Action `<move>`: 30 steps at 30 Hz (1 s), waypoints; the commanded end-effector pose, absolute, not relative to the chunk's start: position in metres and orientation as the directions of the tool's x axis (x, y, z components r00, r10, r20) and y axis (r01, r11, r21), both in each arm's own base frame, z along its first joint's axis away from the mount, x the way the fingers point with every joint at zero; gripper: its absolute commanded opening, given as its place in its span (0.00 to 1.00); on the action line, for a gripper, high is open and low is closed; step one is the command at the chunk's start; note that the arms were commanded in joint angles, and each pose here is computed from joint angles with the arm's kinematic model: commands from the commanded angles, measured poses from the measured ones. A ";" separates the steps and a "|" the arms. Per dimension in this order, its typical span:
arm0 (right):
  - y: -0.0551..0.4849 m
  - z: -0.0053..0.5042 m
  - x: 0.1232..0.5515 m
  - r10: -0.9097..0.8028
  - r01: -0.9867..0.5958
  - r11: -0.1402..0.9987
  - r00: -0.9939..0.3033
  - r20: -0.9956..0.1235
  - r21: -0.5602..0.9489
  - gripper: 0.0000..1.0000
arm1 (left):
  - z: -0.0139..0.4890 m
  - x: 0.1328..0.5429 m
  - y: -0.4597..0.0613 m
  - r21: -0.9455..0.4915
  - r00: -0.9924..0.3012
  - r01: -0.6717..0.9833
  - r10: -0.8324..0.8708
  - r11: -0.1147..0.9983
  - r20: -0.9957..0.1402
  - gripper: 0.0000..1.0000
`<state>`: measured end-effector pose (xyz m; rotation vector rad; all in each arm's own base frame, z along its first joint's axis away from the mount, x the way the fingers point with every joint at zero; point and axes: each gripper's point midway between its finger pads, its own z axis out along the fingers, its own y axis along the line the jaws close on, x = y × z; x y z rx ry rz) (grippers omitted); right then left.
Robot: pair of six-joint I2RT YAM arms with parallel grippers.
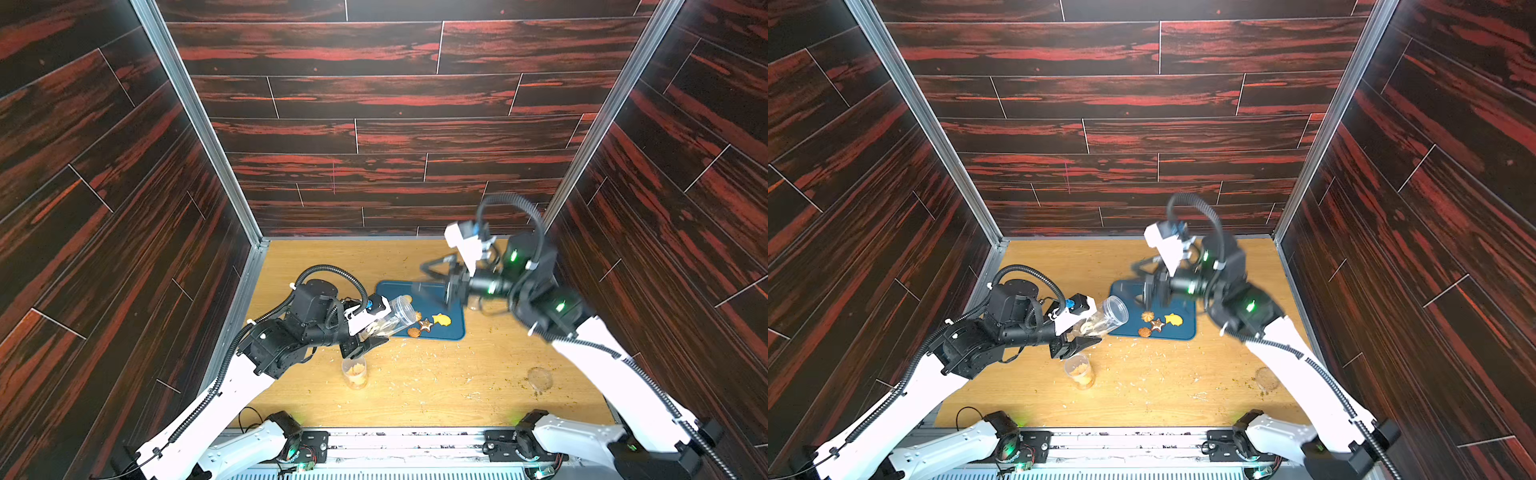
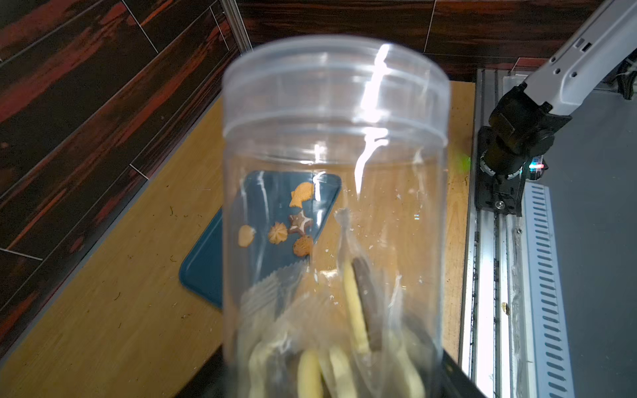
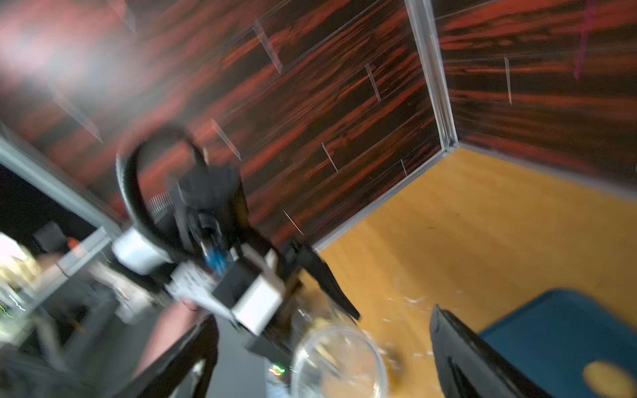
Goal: Pour the cookies out of the jar
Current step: Unscrew the lid from the jar.
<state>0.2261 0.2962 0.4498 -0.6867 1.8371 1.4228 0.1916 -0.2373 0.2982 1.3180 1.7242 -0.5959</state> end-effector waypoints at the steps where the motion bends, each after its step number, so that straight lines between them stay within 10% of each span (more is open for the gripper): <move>1: 0.297 0.405 0.225 -0.067 -0.300 0.399 -0.952 -0.299 0.867 0.99 | 0.311 0.189 -0.234 0.148 -0.046 0.931 0.511 0.332 -0.858 0.37; 10: 0.294 0.387 0.196 -0.140 -0.019 0.597 -0.987 0.081 0.802 0.99 | 0.319 0.190 -0.235 0.172 -0.021 0.929 0.512 0.327 -0.859 0.37; 30: 0.328 0.359 0.175 -0.260 -0.049 0.616 -0.955 0.144 0.786 0.92 | 0.323 0.189 -0.236 0.160 -0.030 0.933 0.509 0.324 -0.860 0.37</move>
